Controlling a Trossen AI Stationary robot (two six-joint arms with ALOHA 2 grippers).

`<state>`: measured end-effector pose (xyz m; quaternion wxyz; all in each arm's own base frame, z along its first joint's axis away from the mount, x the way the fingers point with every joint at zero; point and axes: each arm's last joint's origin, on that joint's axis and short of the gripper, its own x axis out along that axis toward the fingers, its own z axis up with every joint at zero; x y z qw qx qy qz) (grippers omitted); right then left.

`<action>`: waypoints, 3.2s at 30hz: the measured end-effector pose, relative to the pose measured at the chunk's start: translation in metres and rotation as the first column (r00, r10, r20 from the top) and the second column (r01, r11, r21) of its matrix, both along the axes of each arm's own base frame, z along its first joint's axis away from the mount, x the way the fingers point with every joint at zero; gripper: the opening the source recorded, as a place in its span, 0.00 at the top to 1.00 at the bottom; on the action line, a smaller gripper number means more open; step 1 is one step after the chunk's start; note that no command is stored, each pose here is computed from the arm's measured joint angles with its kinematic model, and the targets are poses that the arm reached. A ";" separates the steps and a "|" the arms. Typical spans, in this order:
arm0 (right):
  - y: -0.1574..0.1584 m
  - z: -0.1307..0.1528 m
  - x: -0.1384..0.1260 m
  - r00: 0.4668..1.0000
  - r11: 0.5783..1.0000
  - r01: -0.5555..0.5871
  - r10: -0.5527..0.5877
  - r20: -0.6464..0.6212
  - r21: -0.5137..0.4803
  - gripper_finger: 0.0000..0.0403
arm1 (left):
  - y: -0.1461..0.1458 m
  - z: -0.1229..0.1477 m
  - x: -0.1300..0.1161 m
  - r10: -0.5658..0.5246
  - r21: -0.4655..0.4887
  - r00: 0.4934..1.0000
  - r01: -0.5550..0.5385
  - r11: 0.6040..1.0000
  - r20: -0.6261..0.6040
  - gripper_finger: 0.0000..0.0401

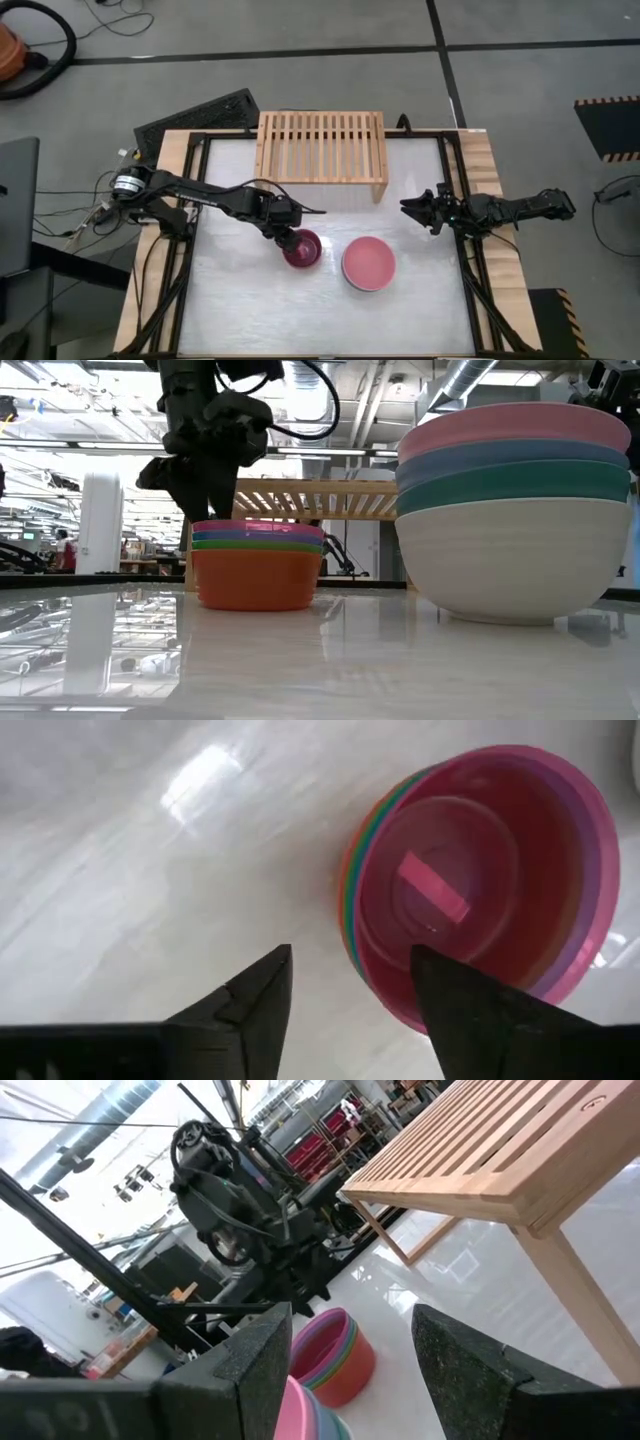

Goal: Place and stack bowls onto a shelf
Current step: Put the pink bowl on the shelf

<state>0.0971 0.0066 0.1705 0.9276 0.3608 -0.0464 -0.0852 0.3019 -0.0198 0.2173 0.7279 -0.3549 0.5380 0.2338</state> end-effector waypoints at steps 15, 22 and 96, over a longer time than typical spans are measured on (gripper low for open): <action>0.000 0.000 0.000 1.000 1.000 -0.001 0.001 -0.001 0.001 0.42 | -0.002 -0.006 0.005 0.024 -0.018 1.000 -0.024 1.000 -0.005 0.55; 0.000 0.000 0.000 1.000 1.000 0.000 0.000 -0.002 -0.001 0.42 | -0.003 -0.005 0.003 0.035 -0.006 0.999 -0.035 0.999 -0.004 0.65; 0.000 0.000 0.000 1.000 1.000 0.003 -0.003 -0.003 -0.003 0.42 | -0.008 -0.013 0.018 -0.197 0.034 0.980 0.197 0.980 0.014 0.57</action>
